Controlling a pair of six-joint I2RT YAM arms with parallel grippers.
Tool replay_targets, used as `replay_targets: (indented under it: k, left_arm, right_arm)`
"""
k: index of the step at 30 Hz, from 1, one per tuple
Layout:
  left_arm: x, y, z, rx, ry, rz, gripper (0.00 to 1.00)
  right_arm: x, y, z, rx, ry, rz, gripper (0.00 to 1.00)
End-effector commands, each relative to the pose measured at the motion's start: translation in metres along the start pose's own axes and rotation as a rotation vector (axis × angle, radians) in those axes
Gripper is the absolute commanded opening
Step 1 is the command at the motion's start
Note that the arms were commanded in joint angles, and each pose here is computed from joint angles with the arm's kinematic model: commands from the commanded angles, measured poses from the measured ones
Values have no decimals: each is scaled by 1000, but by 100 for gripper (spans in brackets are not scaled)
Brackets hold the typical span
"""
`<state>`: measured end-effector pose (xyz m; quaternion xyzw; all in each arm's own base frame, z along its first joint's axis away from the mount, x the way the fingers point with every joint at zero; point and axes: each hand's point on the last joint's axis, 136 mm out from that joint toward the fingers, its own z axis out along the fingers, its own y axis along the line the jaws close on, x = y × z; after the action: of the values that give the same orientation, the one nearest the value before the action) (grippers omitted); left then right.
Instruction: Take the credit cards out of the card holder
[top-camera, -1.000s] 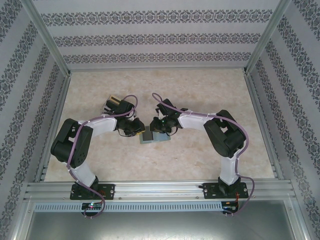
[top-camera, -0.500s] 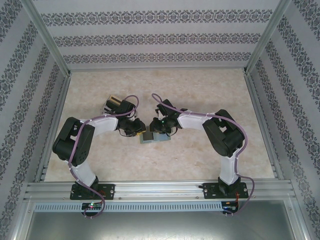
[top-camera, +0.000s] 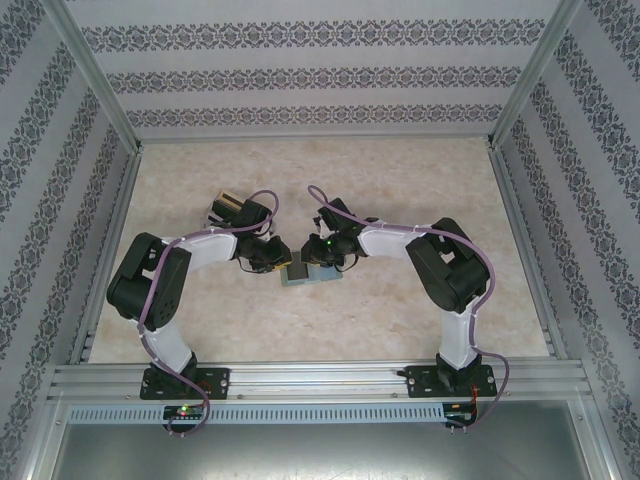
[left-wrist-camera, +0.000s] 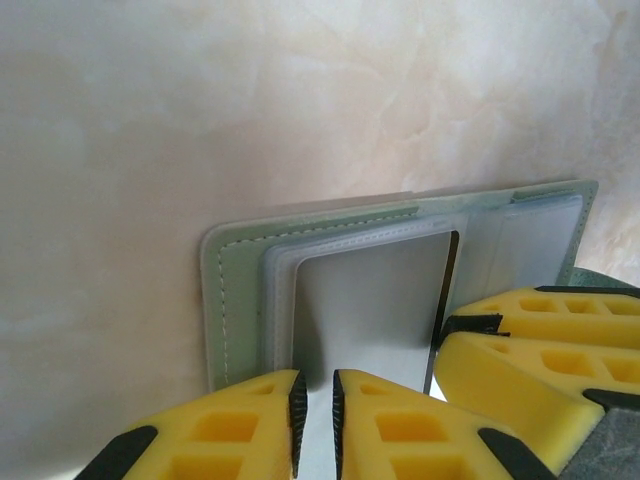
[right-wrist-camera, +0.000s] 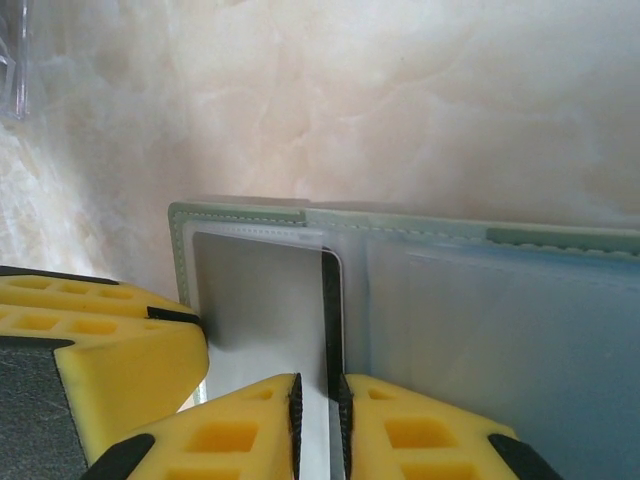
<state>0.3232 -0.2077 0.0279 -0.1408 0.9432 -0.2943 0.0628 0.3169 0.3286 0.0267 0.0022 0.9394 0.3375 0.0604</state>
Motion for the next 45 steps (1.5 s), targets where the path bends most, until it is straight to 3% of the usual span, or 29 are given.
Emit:
replay_targets:
  k: [1, 17, 26, 45]
  left_arm:
    - [8, 27, 10, -121, 16, 11, 20]
    - [9, 28, 12, -121, 24, 14, 19]
    - [11, 22, 17, -80, 50, 19, 19]
    - [12, 38, 12, -167, 35, 38, 17]
  right_arm:
    - [1, -13, -1, 32, -9, 25, 22]
    - [3, -19, 2, 32, -4, 22, 22]
    - [8, 3, 7, -113, 30, 20, 20]
    - [-2, 21, -16, -260, -29, -3, 17]
